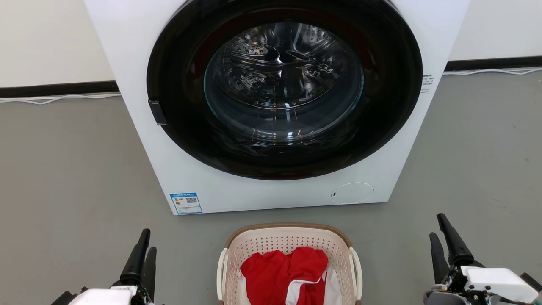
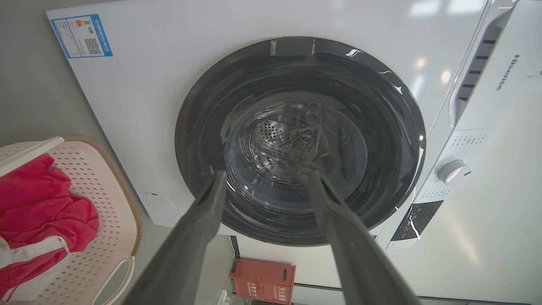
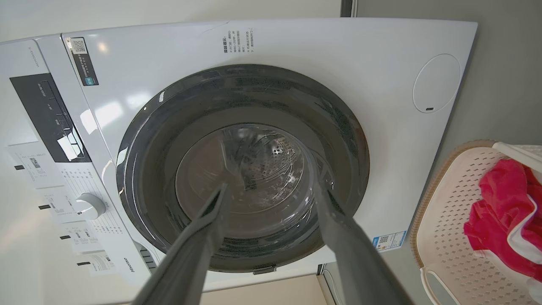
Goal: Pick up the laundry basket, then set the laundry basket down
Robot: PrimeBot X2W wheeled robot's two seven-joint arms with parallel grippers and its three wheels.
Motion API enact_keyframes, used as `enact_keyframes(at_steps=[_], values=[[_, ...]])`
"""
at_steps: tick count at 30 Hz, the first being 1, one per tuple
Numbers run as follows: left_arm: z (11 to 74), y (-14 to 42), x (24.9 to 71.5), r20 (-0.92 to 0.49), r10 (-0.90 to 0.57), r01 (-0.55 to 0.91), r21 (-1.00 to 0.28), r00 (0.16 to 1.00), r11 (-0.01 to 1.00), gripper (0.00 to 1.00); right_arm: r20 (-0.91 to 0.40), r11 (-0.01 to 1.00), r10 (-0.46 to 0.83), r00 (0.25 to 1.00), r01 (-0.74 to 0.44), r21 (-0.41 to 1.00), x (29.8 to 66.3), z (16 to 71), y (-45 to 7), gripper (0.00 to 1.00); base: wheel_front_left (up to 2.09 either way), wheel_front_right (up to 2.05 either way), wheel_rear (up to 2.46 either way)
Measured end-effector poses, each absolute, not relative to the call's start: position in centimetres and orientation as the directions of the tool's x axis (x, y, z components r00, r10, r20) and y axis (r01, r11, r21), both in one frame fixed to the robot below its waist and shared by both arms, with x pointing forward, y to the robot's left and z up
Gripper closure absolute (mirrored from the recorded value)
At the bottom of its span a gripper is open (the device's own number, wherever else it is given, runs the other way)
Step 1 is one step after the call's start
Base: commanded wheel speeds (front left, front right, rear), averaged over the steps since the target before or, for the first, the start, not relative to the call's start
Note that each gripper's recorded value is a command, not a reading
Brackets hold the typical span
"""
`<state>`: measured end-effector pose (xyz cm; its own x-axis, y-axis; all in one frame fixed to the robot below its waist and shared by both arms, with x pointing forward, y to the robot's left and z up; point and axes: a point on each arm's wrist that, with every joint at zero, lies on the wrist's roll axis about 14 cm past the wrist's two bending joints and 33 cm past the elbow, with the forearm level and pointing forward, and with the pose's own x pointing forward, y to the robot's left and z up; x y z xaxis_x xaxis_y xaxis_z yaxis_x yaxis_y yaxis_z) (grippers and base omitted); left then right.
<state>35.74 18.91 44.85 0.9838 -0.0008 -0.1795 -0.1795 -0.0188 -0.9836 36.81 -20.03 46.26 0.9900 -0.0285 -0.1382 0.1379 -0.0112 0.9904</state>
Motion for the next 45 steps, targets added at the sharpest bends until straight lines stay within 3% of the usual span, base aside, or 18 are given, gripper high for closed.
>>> enact_keyframes(at_steps=[17,45], values=[[45.8,18.7,36.2,-0.151,0.005,-0.151,-0.985,0.988,0.087,0.00,-0.105,0.081,-0.028,0.994,0.107,0.991,37.2,47.4,-19.3,0.00,0.00,0.00,0.00],[46.9,18.5,36.7,-0.113,-0.006,-0.094,-0.849,0.994,0.521,0.00,-0.074,0.436,-0.003,0.997,0.068,0.897,37.4,48.2,-18.5,0.00,0.00,0.00,0.00]])
